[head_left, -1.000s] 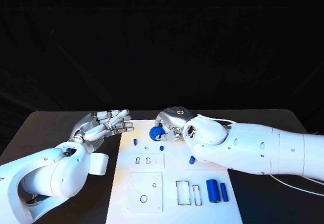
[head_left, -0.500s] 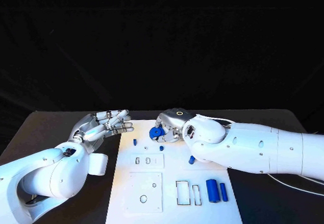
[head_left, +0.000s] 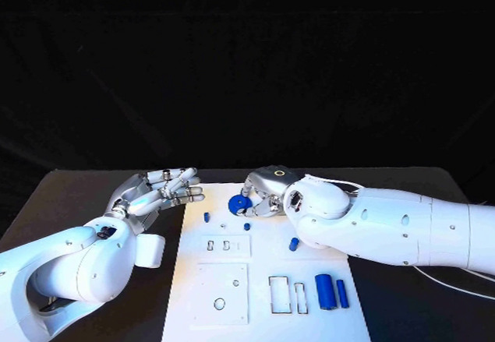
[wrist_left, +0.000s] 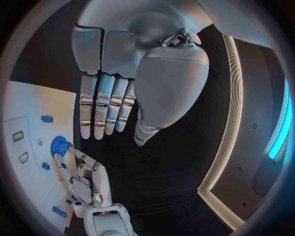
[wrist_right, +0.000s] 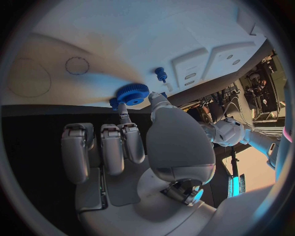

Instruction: Assemble the parts on the task board

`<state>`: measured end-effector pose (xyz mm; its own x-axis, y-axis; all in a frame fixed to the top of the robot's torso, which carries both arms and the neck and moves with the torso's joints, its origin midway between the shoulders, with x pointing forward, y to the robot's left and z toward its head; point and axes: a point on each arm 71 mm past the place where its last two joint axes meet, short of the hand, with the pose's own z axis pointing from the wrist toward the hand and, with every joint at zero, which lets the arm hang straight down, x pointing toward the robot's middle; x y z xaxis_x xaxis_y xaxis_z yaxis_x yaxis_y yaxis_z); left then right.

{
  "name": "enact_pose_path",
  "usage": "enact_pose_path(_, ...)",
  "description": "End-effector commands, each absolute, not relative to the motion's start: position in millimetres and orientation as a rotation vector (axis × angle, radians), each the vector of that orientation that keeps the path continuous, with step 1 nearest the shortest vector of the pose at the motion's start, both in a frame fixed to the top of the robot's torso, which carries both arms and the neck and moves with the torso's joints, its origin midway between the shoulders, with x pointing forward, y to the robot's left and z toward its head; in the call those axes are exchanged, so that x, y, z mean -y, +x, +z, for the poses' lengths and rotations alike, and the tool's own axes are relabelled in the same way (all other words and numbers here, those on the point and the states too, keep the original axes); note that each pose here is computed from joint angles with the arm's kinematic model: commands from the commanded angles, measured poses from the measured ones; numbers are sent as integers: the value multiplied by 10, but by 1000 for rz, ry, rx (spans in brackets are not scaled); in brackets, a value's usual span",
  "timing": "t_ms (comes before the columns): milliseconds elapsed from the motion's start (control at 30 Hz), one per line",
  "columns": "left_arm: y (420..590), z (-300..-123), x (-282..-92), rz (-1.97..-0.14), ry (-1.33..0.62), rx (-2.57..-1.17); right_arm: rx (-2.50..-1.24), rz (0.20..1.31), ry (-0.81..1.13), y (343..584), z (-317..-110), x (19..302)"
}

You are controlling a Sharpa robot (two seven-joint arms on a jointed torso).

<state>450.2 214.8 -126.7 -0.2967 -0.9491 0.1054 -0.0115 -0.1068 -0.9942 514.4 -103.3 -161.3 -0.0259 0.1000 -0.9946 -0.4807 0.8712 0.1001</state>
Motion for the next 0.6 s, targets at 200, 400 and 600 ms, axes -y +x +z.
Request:
enact_pose_path(200, 4497, -1253, -2136, -1533, -1120, -1376, -1500, 483, -277, 5085, -1590, 1107)
enact_pose_path(400, 4499, -1254, -2142, -1531, -1120, -1375, -1418, 543, -222, 4977, -1489, 1271)
enact_pose_path(600, 4508, -1258, -2151, -1529, -1122, -1375, -1422, 645, -109, 4881, -1368, 1704)
